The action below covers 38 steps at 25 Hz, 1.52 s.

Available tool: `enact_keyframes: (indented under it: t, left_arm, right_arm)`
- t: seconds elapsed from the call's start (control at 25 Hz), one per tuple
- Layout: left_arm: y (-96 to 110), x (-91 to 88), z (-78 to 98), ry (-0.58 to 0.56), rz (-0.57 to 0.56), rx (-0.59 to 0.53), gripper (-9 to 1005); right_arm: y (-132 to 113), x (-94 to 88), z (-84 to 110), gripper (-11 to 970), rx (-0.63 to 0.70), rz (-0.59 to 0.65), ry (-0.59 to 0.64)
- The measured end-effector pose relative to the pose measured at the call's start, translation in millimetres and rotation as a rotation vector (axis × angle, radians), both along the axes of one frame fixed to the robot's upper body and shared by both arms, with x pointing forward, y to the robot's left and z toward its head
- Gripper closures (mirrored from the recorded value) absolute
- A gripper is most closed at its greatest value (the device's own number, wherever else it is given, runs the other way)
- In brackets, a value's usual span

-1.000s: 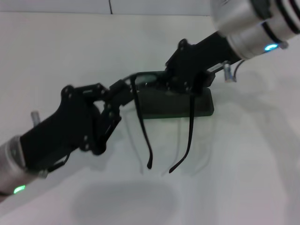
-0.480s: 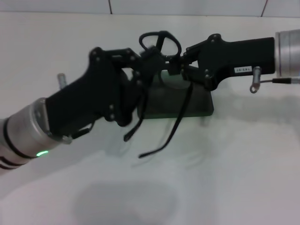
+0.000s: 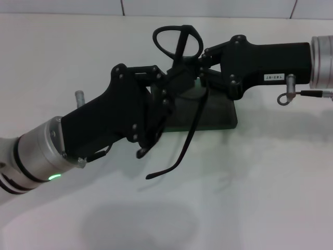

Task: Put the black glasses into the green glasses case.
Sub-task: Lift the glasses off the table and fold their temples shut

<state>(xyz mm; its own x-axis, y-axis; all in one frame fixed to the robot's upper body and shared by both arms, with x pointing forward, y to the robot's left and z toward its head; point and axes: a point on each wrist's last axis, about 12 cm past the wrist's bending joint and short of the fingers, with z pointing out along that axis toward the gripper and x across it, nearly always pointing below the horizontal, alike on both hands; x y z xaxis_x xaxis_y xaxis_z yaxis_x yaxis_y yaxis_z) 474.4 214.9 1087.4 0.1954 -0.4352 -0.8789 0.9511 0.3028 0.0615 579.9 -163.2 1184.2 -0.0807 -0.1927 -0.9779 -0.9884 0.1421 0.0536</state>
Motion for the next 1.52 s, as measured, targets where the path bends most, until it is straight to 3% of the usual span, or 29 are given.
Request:
enact_keyframes:
  t: [1.16,1.52]
  left_arm:
    - [-2.8,3.8,-9.4,0.062,0.038,0.051,949]
    - [6.0,-4.1,-12.0,0.068,0.060,0.038,950]
  right_arm:
    - [-1.1,-9.9,-0.1,853,0.056,0.070,0.012]
    - [-32.1,0.8,-10.4,854,0.147,-0.056,0.012]
